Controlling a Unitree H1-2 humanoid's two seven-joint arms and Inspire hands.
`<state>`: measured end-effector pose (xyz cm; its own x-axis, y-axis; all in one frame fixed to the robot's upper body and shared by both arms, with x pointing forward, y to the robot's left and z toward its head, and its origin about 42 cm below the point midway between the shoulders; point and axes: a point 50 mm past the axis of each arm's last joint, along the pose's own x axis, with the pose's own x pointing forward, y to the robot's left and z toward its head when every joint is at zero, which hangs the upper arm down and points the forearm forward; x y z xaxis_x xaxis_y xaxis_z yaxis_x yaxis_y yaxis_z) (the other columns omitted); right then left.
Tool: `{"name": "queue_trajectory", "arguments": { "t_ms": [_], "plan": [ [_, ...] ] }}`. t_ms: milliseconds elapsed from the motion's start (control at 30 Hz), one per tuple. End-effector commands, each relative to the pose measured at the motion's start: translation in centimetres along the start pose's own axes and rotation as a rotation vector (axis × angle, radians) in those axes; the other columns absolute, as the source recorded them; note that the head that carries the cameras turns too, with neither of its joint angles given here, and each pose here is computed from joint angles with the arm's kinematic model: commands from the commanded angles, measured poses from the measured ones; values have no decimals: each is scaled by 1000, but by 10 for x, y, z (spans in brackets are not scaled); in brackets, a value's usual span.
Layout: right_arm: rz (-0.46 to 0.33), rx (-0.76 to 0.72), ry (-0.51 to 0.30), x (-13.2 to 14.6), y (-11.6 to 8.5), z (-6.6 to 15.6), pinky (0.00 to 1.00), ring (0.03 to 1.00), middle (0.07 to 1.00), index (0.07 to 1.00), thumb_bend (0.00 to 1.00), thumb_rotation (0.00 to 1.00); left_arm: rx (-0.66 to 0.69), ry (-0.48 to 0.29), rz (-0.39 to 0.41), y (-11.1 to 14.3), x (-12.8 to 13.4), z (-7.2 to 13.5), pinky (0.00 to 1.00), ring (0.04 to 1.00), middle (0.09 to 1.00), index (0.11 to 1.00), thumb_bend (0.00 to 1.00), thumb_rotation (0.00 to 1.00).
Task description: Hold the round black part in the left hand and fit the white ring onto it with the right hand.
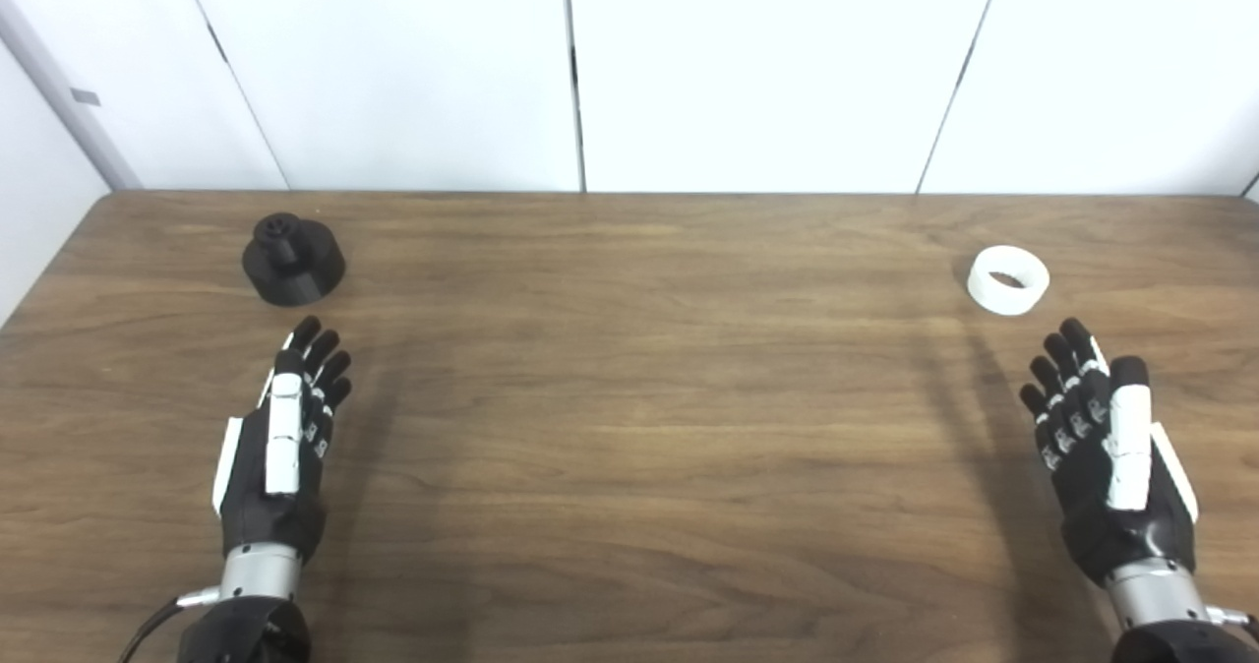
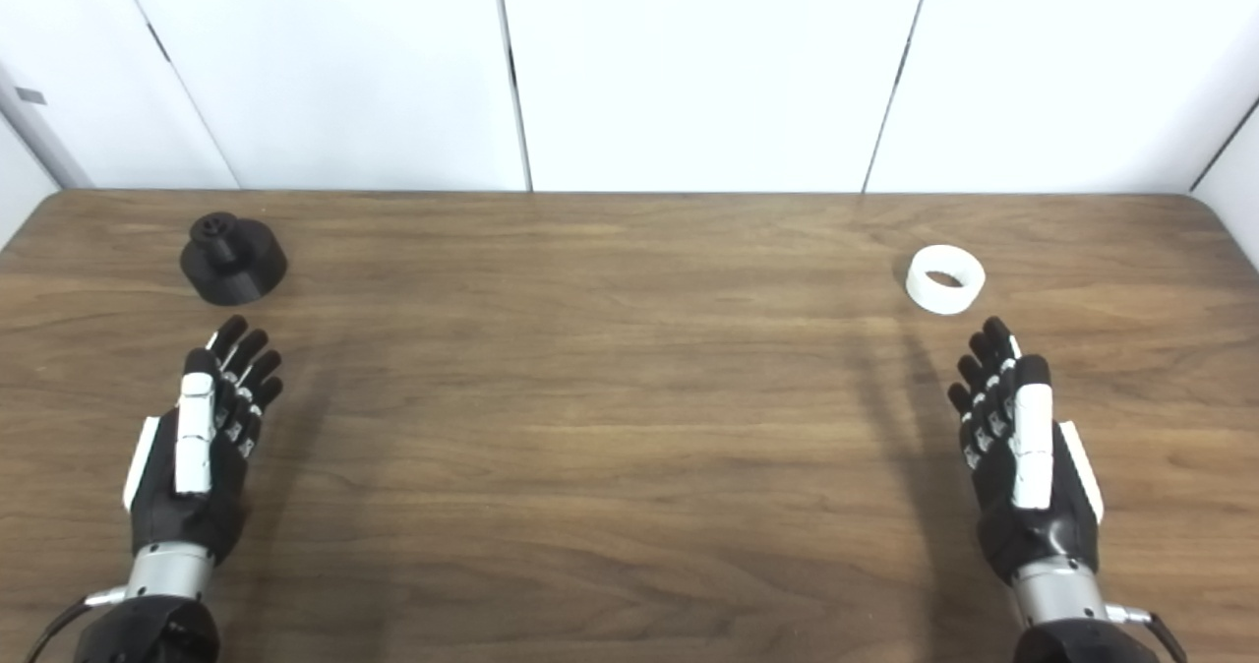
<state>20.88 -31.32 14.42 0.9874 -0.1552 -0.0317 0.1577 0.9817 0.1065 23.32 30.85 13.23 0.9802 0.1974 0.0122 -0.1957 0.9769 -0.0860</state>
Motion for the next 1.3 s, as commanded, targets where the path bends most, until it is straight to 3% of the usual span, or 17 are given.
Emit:
{"name": "queue_trajectory", "arguments": {
  "t_ms": [0, 667, 1000, 1267],
  "plan": [
    [21, 6, -72, 5, 4, 13, 1000, 1000, 1000, 991, 559, 1000, 14, -81, -16, -1, 6, 15, 952, 939, 949, 956, 559, 879],
    [24, -8, -68, 4, 2, 13, 1000, 1000, 1000, 994, 574, 1000, 17, -76, -23, -2, 5, 14, 958, 938, 953, 958, 561, 880],
    [32, -3, -72, 5, -8, 6, 1000, 1000, 1000, 1000, 591, 1000, 28, -61, -22, -14, 0, 2, 951, 942, 956, 957, 610, 868],
    [45, -24, -62, 4, -8, 7, 1000, 1000, 1000, 1000, 589, 1000, 31, -69, -27, -23, -5, -9, 973, 944, 957, 955, 576, 869]
  ]
}}
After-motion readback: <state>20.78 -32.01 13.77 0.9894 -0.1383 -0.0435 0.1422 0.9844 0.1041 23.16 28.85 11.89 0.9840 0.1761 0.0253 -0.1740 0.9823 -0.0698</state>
